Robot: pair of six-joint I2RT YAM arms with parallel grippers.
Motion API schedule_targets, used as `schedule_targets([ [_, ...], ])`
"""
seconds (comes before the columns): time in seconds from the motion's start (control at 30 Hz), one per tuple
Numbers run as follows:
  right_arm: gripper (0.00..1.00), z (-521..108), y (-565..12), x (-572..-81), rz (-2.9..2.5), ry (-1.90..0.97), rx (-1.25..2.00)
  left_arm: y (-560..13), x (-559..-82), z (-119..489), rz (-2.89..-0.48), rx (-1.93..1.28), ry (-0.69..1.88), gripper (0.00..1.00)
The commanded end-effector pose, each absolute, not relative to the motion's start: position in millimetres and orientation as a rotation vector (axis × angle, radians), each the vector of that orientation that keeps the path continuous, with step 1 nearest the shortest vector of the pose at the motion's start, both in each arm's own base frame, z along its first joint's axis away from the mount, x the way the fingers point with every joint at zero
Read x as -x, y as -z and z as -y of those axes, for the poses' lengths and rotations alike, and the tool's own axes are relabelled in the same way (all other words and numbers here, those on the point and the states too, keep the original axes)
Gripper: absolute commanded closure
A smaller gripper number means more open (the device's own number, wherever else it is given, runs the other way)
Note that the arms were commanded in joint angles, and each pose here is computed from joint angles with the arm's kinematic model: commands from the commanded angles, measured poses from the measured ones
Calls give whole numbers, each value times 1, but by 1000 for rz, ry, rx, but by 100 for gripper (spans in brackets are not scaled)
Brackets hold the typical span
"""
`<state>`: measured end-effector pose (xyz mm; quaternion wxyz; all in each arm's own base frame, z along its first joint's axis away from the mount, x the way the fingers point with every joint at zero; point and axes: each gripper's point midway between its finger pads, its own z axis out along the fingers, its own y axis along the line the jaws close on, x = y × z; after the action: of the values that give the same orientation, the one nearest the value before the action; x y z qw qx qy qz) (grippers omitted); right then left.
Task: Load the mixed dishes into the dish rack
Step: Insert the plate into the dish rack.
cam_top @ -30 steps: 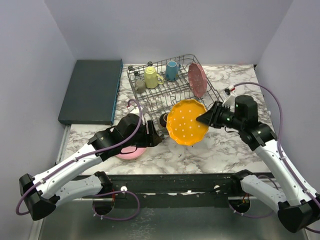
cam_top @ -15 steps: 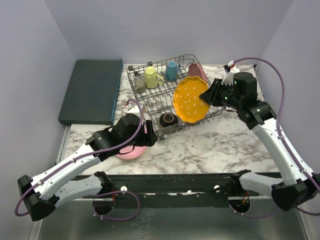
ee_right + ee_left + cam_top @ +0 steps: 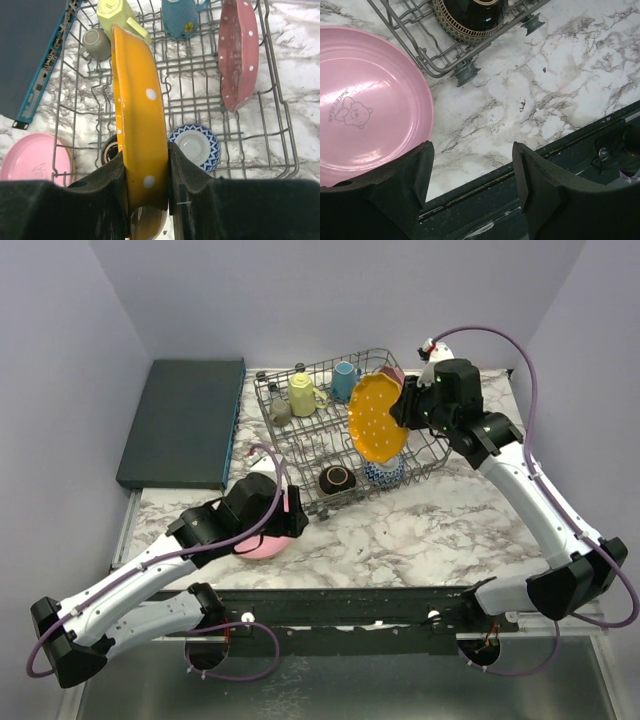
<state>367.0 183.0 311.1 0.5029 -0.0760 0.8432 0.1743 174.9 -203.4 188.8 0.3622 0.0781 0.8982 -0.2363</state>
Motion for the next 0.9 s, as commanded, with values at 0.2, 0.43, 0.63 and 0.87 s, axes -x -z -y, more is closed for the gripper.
schedule_targets([
  [0.2, 100, -196, -376, -419, -1764, -248, 176, -201, -172, 188, -2239, -224, 592, 28],
  [0.43, 100, -195, -365, -448, -1782, -111, 166, -199, -172, 185, -2223, -220, 585, 27],
  [0.63, 100, -196, -356, -466, -1783, -56, 149, -201, -171, 184, -2210, -215, 597, 27],
  [0.87, 100, -197, -349, -484, -1767, 1, 140, -201, -172, 184, -2210, -214, 596, 26],
])
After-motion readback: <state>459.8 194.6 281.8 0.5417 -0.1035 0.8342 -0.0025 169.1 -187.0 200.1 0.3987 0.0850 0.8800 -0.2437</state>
